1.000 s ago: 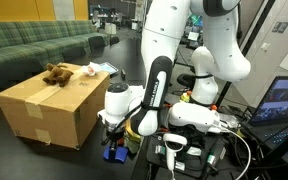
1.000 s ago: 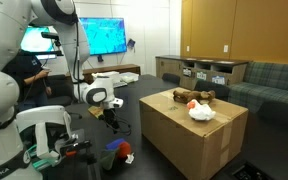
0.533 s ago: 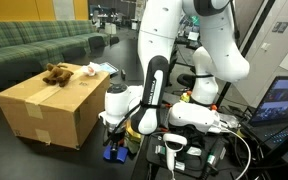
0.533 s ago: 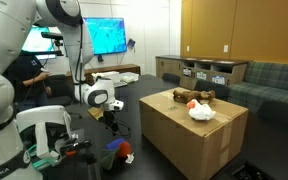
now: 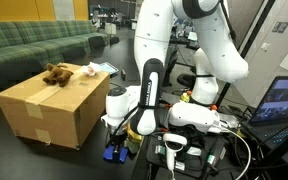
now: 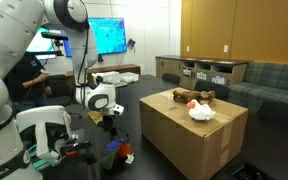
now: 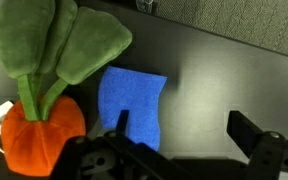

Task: Swap the things on the box with the things on the table

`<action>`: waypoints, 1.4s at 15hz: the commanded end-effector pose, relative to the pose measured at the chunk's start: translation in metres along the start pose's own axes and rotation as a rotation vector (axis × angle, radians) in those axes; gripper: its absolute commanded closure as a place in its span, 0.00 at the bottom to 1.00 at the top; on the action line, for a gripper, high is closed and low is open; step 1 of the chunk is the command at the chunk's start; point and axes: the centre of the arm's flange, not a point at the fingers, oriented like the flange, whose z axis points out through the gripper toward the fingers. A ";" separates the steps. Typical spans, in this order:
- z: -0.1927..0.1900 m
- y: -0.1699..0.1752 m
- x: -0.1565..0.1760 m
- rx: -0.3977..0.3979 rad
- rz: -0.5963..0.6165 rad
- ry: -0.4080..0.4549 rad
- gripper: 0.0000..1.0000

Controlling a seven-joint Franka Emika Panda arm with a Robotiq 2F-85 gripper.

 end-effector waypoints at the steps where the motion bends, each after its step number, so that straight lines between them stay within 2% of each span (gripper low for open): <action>1: 0.009 -0.001 0.004 0.041 0.005 -0.001 0.00; 10: 0.020 0.003 0.004 0.102 0.037 -0.025 0.00; 21: 0.035 0.001 -0.002 0.115 -0.022 0.054 0.00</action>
